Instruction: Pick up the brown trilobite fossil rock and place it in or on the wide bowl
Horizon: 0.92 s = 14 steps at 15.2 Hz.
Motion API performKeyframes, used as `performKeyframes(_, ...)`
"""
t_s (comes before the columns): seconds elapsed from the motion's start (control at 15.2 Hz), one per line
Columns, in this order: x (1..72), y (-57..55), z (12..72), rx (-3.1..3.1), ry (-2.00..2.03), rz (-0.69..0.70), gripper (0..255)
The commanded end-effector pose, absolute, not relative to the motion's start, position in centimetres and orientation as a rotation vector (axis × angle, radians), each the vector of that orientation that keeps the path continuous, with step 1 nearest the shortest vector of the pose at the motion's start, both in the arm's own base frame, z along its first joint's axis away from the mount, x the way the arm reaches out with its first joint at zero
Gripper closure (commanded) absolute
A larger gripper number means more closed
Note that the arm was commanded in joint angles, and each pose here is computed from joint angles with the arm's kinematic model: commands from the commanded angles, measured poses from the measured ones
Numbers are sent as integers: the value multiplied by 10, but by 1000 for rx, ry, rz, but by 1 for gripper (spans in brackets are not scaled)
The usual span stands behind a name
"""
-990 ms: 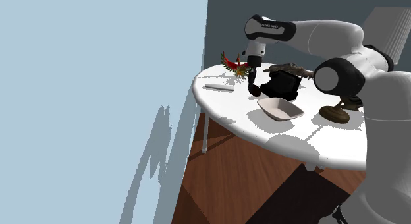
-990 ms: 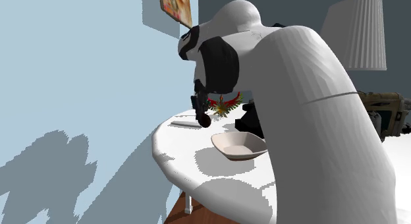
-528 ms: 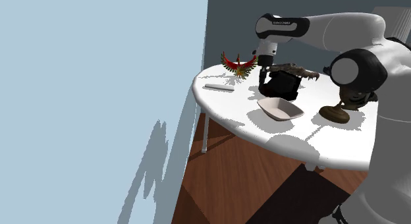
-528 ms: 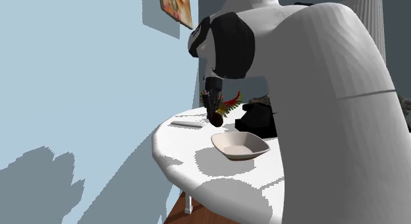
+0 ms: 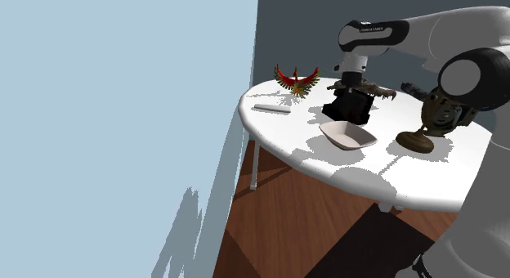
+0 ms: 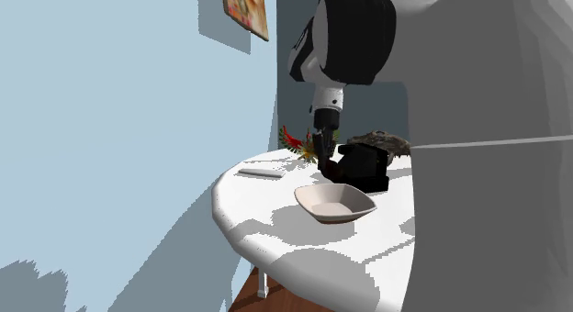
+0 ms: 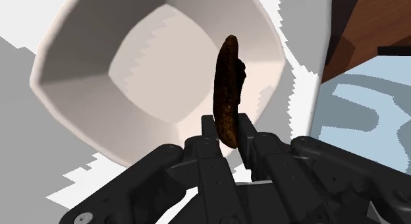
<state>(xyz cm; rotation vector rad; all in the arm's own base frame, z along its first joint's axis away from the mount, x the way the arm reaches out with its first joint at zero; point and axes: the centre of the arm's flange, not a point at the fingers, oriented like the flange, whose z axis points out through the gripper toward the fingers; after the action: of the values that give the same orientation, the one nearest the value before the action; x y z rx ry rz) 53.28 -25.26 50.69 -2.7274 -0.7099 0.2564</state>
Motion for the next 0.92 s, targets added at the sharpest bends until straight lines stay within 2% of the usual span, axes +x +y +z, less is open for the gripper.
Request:
performKeyframes(0.0, 528, -256, 497, -2727, -712, 257, 255)
performKeyframes(0.86, 528, -256, 441, -2727, -712, 257, 255)
